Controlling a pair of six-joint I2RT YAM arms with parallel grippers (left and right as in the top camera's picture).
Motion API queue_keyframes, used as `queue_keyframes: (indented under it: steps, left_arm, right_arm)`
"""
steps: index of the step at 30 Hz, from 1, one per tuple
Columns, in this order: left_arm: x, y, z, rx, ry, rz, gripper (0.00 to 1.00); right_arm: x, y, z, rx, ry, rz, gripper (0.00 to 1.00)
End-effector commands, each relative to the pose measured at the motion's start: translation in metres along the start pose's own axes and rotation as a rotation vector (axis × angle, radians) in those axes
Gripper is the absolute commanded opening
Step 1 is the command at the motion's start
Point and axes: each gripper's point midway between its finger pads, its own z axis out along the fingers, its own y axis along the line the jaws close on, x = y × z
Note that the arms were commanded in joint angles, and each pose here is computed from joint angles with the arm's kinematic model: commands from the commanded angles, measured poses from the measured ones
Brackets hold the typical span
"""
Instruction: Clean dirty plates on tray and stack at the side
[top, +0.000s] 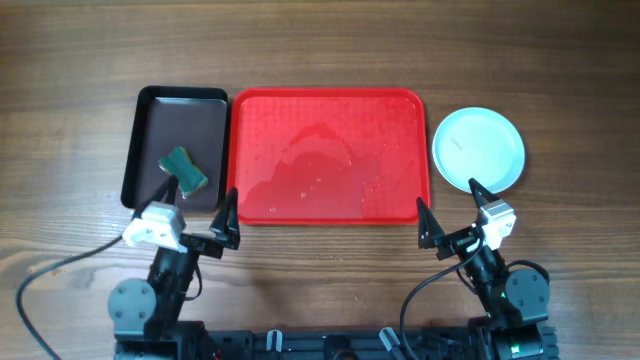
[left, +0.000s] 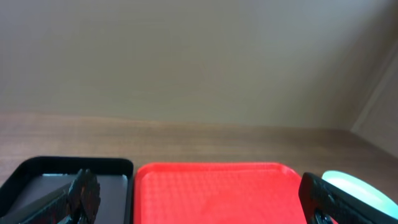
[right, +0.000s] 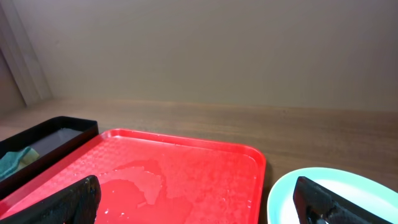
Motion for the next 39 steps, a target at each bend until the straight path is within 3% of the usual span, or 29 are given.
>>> queue_keyframes:
  steps: [1,18,23,39]
  left_arm:
    - [0.013,0.006,0.000,-0.015,-0.034,0.025,1.00]
    - [0.028,0.022,0.004,-0.073,-0.074,0.029,1.00]
    - [0.067,0.031,0.003,-0.106,0.082,-0.012,1.00]
    - [0.066,0.031,0.003,-0.108,0.079,-0.034,1.00]
  right_arm:
    - [-0.002,0.000,-0.001,0.000,-0.013,-0.020,1.00]
    - [-0.002,0.000,-0.001,0.000,-0.013,-0.020,1.00]
    - [-0.002,0.000,-0.001,0.000,-0.013,-0.020,0.99]
    - [-0.002,0.000,-0.001,0.000,-0.013,-0.020,1.00]
